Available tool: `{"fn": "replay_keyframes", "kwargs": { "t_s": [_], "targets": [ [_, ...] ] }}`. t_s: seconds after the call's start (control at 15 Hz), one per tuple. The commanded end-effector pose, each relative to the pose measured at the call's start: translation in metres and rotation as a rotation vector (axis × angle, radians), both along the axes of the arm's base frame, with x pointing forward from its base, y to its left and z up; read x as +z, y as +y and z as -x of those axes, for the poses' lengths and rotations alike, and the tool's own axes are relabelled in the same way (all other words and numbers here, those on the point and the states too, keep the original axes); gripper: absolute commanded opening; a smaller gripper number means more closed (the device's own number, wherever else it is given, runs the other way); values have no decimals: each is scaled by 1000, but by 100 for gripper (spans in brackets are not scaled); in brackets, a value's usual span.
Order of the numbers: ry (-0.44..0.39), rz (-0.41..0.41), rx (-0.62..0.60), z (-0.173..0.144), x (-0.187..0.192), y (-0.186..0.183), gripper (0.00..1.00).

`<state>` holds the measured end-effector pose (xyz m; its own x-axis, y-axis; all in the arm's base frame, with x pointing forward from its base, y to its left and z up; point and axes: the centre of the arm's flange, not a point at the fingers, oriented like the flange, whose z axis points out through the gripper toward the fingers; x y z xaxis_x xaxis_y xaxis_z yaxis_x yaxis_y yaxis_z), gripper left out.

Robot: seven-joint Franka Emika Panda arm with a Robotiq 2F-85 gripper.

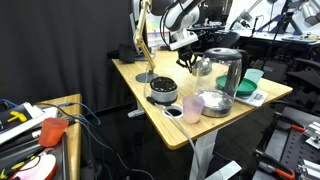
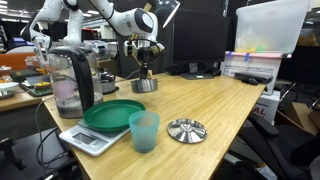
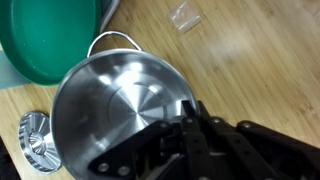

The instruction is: Move the silver pot to the left

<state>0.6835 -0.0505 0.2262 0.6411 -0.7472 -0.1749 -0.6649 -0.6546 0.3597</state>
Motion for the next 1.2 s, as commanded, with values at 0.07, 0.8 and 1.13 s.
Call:
{"fn": "replay_keyframes", "kwargs": {
  "t_s": [0.07,0.8,1.13],
  "targets": [
    [-11,-52,119,2,6,13,2],
    [113,-240,499,26,-46,59,2],
    [158,-255,622,37,-49,79,2]
  ]
}}
